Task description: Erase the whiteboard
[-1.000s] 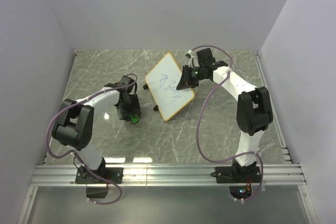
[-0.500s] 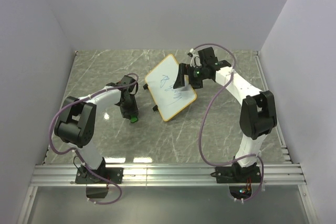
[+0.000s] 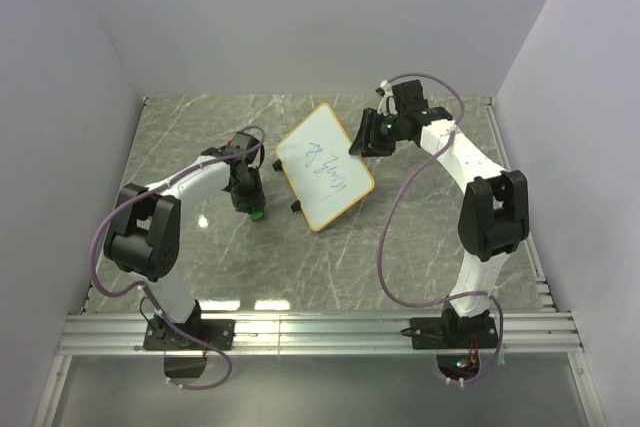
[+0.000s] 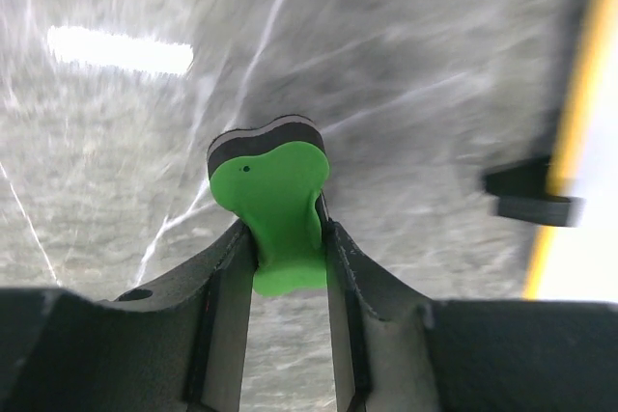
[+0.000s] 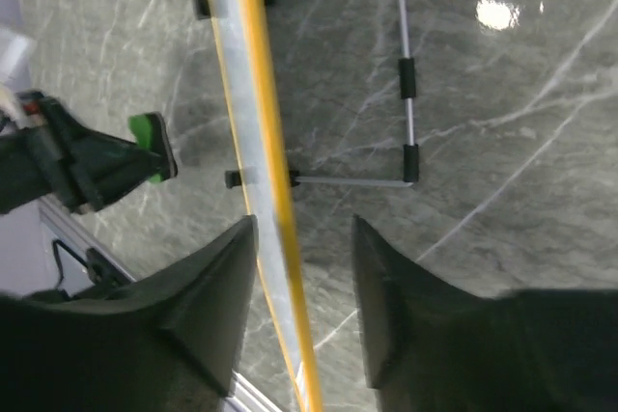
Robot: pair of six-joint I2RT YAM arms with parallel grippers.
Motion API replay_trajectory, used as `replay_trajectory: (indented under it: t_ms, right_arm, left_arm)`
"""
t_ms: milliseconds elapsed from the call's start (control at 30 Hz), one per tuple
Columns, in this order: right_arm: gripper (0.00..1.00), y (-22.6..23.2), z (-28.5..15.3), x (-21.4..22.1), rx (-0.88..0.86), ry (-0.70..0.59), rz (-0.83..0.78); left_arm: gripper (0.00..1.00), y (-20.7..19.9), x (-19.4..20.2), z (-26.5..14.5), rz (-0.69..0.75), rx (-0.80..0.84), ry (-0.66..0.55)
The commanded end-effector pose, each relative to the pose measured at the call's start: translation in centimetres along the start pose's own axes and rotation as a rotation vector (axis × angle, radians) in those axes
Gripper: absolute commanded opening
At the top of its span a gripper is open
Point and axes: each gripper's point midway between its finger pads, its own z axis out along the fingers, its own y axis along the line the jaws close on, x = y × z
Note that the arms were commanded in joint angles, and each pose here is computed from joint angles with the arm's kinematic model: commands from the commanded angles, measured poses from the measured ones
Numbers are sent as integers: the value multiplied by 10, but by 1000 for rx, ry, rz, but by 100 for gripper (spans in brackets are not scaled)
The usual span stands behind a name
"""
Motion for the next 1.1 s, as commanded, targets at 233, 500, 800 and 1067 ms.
replay_trajectory:
  t_ms: [233,500,800,1067]
  right_arm:
    - [26,-9,16,13,-21,33,30]
    - [0,-1,11,8,-34,25,36]
    - [0,3,5,9,-41,31,50]
    - [0,12,4,14,-85,51,59]
  left_arm:
    - [0,-98,-71,-74,193,326,-208]
    - [0,-185,-59,-96,420,556,-252]
    - [0,-219,-6,-88,543,710,-205]
    - [0,-227,2,-67,574,729,-200]
